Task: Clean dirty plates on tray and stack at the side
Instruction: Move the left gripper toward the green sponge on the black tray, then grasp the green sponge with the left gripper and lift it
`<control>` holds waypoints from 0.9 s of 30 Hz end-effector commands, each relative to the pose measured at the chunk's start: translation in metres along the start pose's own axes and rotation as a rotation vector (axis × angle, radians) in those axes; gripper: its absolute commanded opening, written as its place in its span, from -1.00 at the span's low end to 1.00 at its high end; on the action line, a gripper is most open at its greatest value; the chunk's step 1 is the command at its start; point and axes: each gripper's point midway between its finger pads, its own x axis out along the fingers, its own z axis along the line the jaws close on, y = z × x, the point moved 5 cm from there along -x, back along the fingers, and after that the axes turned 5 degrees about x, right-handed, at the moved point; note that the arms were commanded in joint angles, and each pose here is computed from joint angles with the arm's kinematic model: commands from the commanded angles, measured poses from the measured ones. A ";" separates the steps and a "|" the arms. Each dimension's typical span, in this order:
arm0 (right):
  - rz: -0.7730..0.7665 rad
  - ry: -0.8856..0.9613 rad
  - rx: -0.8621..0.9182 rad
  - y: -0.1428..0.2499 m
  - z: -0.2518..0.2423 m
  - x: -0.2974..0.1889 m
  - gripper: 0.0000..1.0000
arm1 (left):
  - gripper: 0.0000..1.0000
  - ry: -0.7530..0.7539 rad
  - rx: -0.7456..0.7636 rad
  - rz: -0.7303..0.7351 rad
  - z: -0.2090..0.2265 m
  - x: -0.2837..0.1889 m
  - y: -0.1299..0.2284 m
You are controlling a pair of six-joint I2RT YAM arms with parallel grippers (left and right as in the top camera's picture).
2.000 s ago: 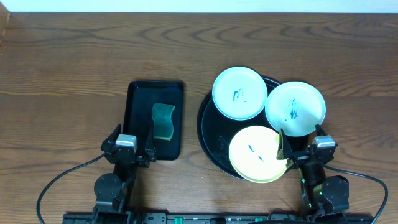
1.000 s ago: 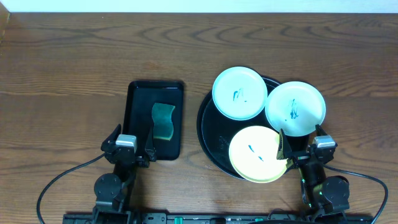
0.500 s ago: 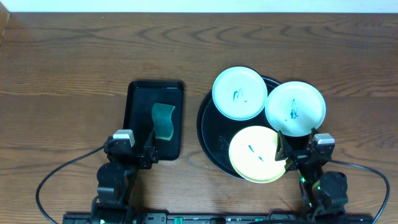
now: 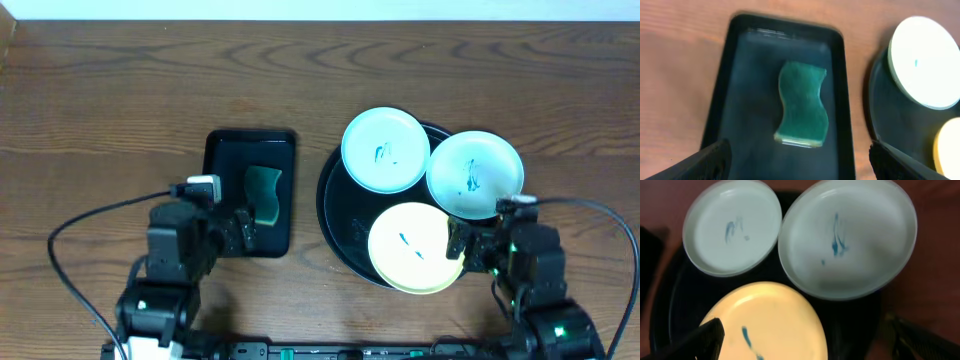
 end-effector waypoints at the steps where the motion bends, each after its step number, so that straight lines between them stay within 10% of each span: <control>1: 0.089 0.012 0.029 -0.012 0.006 0.000 0.99 | 0.78 0.060 -0.023 0.063 -0.011 -0.006 -0.016; 10: 0.211 -0.007 -0.086 -0.032 0.022 -0.005 0.98 | 0.78 0.109 -0.074 0.313 -0.022 -0.008 -0.018; 27: 0.201 -0.040 -0.083 -0.034 0.026 -0.005 0.99 | 0.61 -0.047 0.038 0.106 -0.002 0.043 -0.068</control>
